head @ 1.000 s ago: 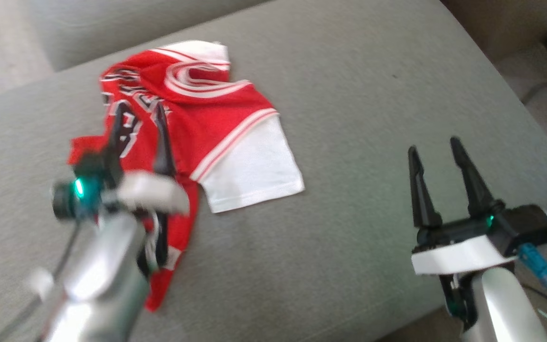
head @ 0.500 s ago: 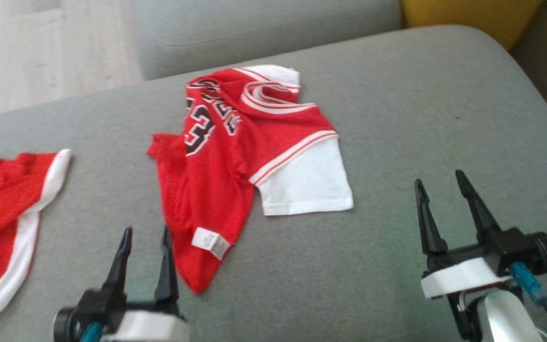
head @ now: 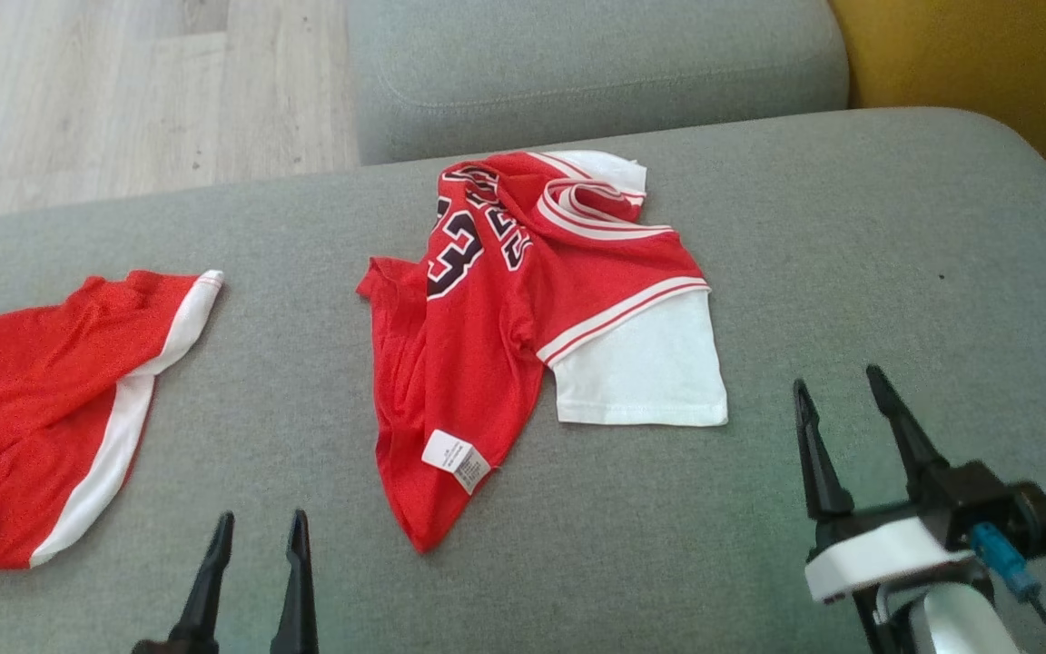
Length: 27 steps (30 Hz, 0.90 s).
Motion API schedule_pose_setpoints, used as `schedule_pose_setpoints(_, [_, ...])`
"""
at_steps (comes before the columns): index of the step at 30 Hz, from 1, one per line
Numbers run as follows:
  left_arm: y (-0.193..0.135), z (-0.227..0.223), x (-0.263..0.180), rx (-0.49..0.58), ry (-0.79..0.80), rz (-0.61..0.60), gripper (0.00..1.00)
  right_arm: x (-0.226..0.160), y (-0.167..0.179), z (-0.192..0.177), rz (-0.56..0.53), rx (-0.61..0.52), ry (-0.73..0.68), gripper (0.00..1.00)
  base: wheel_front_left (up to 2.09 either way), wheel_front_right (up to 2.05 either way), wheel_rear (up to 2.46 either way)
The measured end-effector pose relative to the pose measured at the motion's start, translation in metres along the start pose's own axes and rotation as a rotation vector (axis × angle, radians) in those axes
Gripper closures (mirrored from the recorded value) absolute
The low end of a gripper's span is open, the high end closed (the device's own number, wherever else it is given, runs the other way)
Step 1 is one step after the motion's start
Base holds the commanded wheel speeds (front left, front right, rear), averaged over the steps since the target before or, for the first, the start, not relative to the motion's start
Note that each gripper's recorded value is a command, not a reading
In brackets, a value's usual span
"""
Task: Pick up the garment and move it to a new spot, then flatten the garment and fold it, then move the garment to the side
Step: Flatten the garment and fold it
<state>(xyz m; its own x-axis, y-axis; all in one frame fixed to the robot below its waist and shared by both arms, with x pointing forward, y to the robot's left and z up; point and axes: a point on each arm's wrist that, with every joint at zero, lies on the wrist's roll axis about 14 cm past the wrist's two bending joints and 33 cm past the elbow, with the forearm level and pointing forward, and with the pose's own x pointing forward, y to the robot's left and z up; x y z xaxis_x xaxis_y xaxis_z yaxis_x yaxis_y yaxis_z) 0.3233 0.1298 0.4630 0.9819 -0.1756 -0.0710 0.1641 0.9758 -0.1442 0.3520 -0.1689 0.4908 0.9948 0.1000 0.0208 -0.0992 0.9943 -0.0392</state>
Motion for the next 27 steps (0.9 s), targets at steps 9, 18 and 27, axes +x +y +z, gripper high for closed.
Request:
schedule_pose_setpoints(9, [0.020, -0.011, -0.013, -0.008, 0.029, 0.063, 0.00, -0.008, 0.009, -0.012, 0.019, 0.025, 0.036, 0.00, 0.00, 0.00, 0.00])
schedule_pose_setpoints(18, [0.030, -0.015, -0.015, -0.010, 0.039, 0.096, 0.00, -0.008, 0.010, -0.014, 0.021, 0.034, 0.042, 0.00, 0.00, 0.00, 0.00])
schedule_pose_setpoints(27, [0.033, -0.023, -0.016, -0.012, 0.064, 0.095, 0.00, -0.009, 0.009, -0.020, 0.018, 0.037, 0.061, 0.00, 0.00, 0.00, 0.00])
